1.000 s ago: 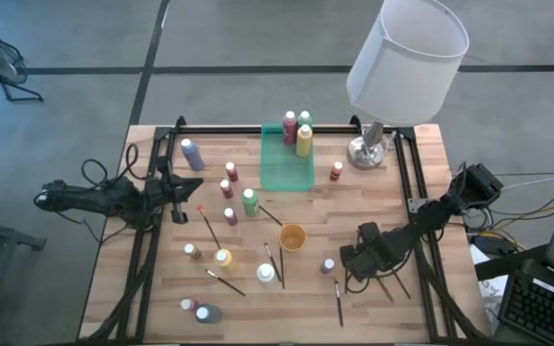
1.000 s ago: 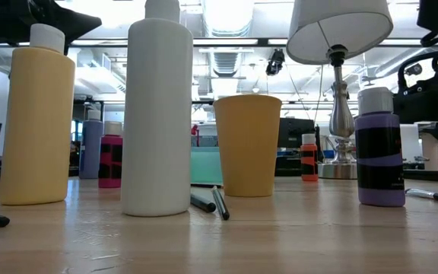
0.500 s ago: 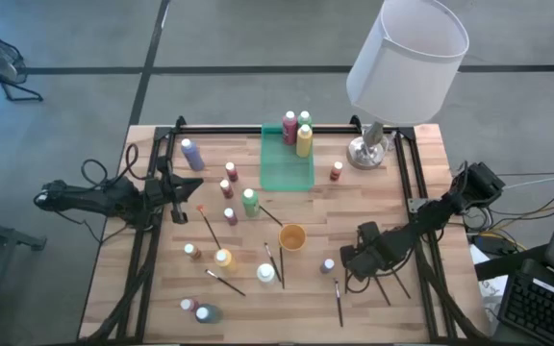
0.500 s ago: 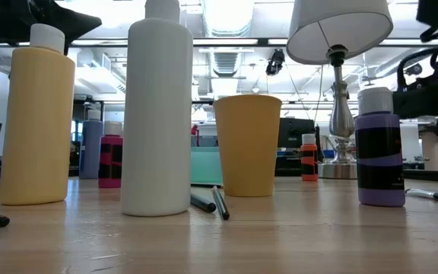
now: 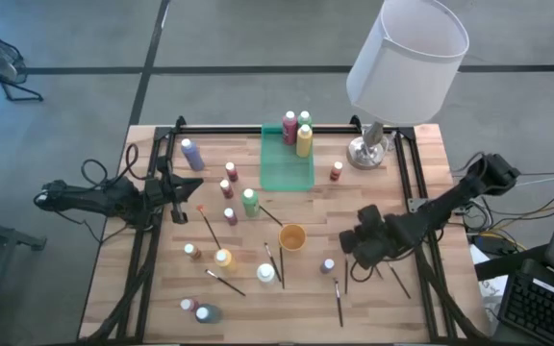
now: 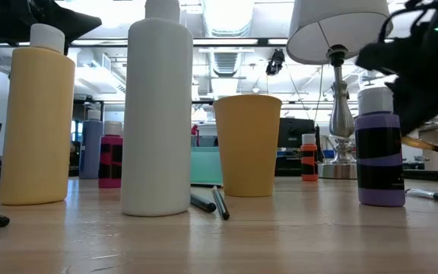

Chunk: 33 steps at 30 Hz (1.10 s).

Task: Pick & Place Paint Supplies
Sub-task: Put the orange paintbrush into the yellow cup

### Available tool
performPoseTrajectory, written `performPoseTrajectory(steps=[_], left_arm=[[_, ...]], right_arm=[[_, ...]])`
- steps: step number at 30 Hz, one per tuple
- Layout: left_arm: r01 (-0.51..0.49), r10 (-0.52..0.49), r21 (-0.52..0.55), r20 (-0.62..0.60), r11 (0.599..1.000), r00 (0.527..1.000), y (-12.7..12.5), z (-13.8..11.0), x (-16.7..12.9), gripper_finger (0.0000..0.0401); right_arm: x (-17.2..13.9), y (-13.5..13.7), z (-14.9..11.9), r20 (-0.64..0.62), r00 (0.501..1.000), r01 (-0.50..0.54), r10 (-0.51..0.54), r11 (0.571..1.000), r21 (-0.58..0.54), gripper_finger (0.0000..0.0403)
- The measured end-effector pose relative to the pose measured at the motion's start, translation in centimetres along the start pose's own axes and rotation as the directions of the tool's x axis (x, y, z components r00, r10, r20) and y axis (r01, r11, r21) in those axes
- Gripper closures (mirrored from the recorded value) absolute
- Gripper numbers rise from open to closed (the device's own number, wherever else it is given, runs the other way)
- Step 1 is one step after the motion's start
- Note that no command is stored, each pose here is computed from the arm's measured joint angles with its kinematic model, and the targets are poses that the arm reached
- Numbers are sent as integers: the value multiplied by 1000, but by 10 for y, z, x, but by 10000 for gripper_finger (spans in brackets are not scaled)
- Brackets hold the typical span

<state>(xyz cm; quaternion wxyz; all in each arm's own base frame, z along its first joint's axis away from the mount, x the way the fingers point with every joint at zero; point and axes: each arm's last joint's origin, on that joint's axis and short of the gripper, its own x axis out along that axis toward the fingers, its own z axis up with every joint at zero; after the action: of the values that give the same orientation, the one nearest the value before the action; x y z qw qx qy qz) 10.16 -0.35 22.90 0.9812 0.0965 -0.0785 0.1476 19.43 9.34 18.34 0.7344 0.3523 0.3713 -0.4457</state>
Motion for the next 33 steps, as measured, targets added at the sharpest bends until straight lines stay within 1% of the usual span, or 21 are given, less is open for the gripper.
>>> performPoseTrajectory(steps=[5, 10, 13, 17, 21, 22, 24, 28, 30, 33], left_arm=[[0, 0, 0, 0, 1000, 1000, 0, 0, 0, 385], [0, 0, 0, 0, 1000, 1000, 0, 0, 0, 385], [0, 0, 0, 0, 1000, 1000, 0, 0, 0, 385], [0, 0, 0, 0, 1000, 1000, 0, 0, 0, 385], [0, 0, 0, 0, 1000, 1000, 0, 0, 0, 385], [0, 0, 0, 0, 1000, 1000, 0, 0, 0, 385], [0, 0, 0, 0, 1000, 1000, 0, 0, 0, 385], [0, 0, 0, 0, 1000, 1000, 0, 0, 0, 385], [0, 0, 0, 0, 1000, 1000, 0, 0, 0, 385], [0, 0, 0, 0, 1000, 1000, 0, 0, 0, 385]], right_arm=[[0, 0, 21, 150, 989, -1, 15, 996, -94, 394], [-2, 5, 42, 306, 950, -15, 63, 988, -154, 394], [-10, 14, 55, 401, 907, -50, 128, 979, -199, 394], [-28, 33, 69, 506, 826, -102, 250, 948, -301, 394], [-51, 52, 82, 564, 726, -175, 393, 899, -401, 394], [-56, 56, 84, 567, 701, -196, 433, 881, -431, 394], [-67, 63, 88, 556, 647, -239, 523, 830, -504, 394], [-83, 74, 94, 525, 513, -325, 680, 719, -614, 394], [-89, 77, 96, 506, 453, -356, 734, 669, -652, 394], [-96, 79, 98, 490, 384, -383, 783, 618, -687, 394]])
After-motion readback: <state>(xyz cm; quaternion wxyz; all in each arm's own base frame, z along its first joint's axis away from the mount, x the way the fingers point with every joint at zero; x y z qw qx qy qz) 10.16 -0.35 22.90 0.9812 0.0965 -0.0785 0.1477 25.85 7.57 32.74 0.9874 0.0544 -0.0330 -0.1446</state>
